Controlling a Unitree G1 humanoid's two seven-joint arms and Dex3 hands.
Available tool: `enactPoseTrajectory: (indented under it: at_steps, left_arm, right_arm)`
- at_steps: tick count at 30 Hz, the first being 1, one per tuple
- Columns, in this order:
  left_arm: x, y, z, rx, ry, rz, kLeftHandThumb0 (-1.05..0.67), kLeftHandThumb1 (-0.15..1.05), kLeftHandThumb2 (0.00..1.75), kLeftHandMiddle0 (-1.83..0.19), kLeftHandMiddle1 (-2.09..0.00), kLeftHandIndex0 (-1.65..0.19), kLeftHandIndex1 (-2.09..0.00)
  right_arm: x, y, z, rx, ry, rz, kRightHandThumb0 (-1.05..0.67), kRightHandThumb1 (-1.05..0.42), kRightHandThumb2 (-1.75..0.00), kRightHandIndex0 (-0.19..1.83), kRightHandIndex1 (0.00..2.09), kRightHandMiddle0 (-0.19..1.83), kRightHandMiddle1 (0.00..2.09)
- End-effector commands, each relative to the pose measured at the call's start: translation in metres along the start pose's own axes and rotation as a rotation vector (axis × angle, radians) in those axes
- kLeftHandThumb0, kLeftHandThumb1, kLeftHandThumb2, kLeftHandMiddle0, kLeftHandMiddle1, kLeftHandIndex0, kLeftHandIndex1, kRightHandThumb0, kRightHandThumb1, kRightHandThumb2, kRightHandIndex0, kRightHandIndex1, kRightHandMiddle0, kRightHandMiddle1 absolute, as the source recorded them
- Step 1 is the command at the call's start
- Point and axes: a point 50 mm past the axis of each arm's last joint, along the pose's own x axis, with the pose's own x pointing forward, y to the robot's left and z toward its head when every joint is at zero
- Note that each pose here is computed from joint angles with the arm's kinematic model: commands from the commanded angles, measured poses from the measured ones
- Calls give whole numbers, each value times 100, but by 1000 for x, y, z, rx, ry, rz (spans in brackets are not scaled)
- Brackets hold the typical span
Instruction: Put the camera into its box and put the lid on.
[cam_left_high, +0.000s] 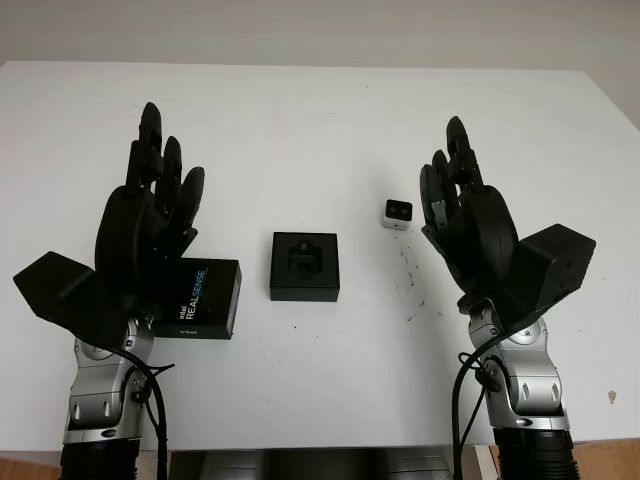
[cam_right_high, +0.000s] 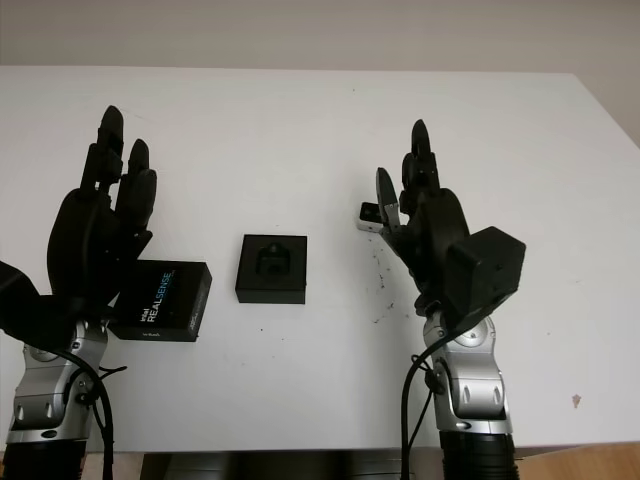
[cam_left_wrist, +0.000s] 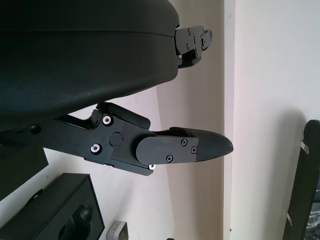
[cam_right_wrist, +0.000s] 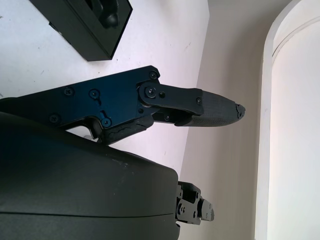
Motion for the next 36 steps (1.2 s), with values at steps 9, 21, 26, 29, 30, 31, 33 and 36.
enactPoseTrajectory:
  at_steps: [9, 21, 26, 29, 30, 31, 33, 36]
  left_arm:
    - [-4, 0, 2, -16, -14, -1, -62, 105, 38, 17, -5, 18, -4]
    - [-5, -5, 0, -28, -1, 4, -63, 105, 39, 17, -5, 18, -5]
    - [-5, -5, -1, -37, -6, -11, -63, 105, 40, 19, -3, 19, -3]
    - [-5, -5, -2, -34, -5, -7, -64, 105, 41, 19, -4, 19, -3]
    - [-5, -5, -2, -37, -7, -8, -64, 105, 41, 19, -4, 19, -3]
    - [-5, -5, -2, -39, -8, -10, -63, 105, 42, 19, -4, 19, -3]
    - [-5, -4, -1, -44, -11, -16, -63, 105, 42, 19, -2, 19, -2]
    - [-4, -5, 0, -52, -14, -17, -63, 105, 40, 19, 0, 19, 0]
  right_arm:
    - [-2, 2, 6, -8, -7, 17, -69, -105, -52, -16, 5, -14, 5]
    - [21, -27, 40, -368, -110, -24, -60, -92, -4, 8, 15, 7, 13]
    - [42, -38, 57, -715, -156, -52, -62, -86, -4, 23, 22, 19, 24]
    - [51, -43, 58, -813, -151, -40, -57, -83, -4, 22, 21, 19, 26]
    - [53, -44, 58, -844, -146, -31, -56, -82, -4, 21, 20, 18, 26]
    - [56, -45, 58, -888, -143, -23, -55, -82, -4, 21, 19, 19, 26]
    - [62, -46, 57, -975, -125, -6, -58, -81, -4, 24, 21, 20, 27]
    - [71, -48, 56, -1083, -70, 38, -58, -79, -5, 25, 24, 20, 35]
